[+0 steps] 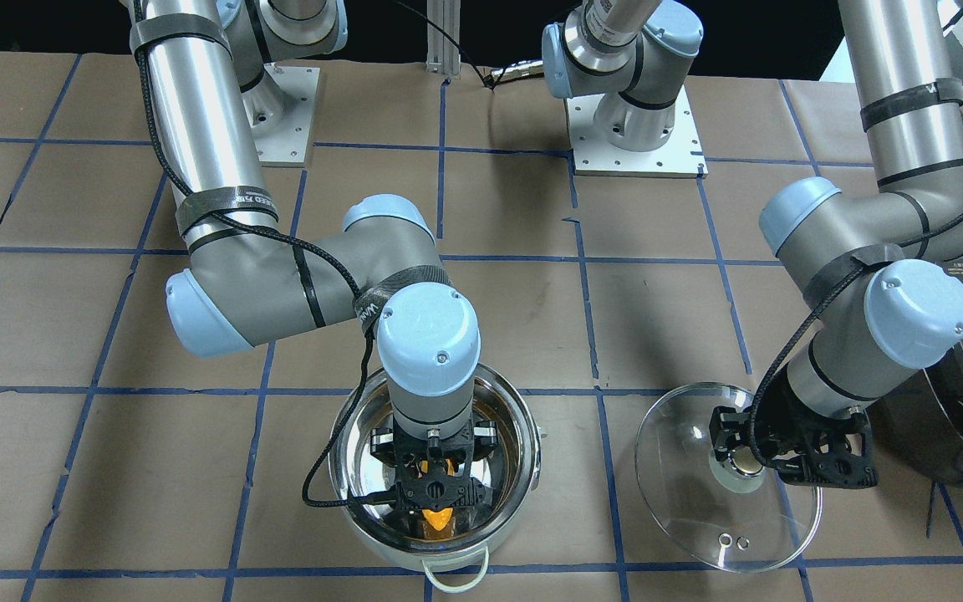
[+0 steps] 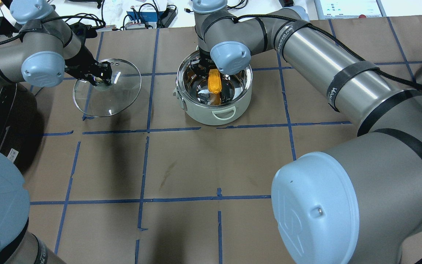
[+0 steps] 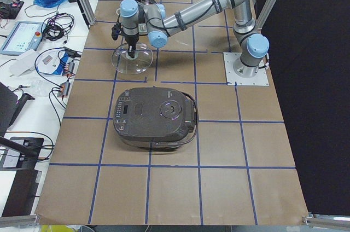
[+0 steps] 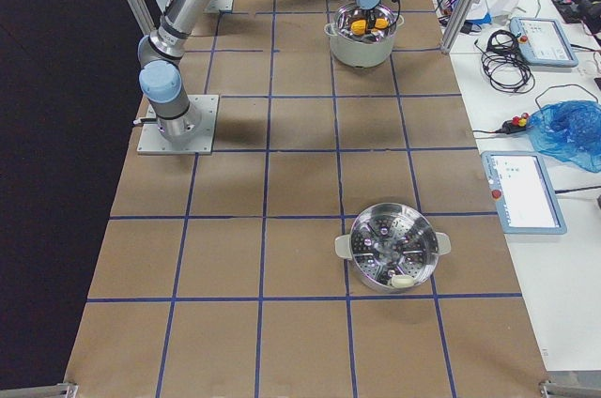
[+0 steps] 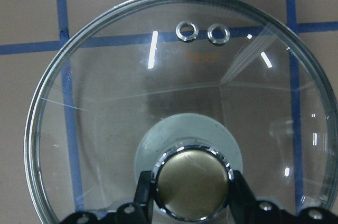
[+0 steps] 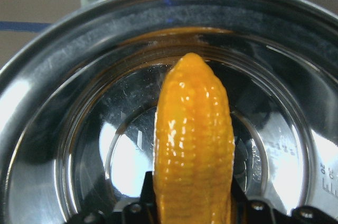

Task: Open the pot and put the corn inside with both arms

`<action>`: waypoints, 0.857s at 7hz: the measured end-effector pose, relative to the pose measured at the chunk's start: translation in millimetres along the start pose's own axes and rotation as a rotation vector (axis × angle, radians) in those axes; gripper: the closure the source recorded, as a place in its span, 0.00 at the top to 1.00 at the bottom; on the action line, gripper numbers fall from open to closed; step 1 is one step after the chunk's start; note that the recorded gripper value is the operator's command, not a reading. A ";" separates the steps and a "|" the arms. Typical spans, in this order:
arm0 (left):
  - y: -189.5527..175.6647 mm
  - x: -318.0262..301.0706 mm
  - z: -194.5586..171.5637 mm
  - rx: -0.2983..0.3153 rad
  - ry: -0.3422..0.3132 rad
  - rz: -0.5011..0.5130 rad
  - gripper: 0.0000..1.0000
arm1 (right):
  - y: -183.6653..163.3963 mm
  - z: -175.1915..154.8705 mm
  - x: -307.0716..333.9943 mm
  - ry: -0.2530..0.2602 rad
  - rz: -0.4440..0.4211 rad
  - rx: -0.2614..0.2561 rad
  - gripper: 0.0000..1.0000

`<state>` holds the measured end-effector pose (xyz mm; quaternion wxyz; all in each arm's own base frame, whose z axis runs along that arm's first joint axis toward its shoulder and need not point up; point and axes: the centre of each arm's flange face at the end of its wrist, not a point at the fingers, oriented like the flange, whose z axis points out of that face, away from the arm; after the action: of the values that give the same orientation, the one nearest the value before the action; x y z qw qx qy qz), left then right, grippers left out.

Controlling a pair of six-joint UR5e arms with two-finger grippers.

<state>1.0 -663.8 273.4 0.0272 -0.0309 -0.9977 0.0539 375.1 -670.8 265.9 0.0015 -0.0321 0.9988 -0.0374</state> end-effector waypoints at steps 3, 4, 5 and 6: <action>-6.2 1.6 30.8 0.023 0.041 0.019 0.74 | 2.3 -7.5 0.6 -0.002 -0.003 0.008 0.90; -5.1 1.6 36.6 0.020 0.043 0.022 1.00 | 4.6 -27.3 2.7 -0.006 -0.003 0.027 0.93; -4.9 1.4 41.1 0.016 0.046 0.022 1.00 | 9.4 -55.5 7.7 -0.009 -0.002 0.043 0.88; -6.1 1.5 36.8 0.018 0.043 0.020 1.00 | 16.8 -87.9 18.4 -0.009 0.004 0.046 0.88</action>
<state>-3.0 -673.6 237.6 0.0485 -0.0419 -0.9960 0.0626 355.2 -648.8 352.3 0.0066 -0.0300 0.9977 -0.0603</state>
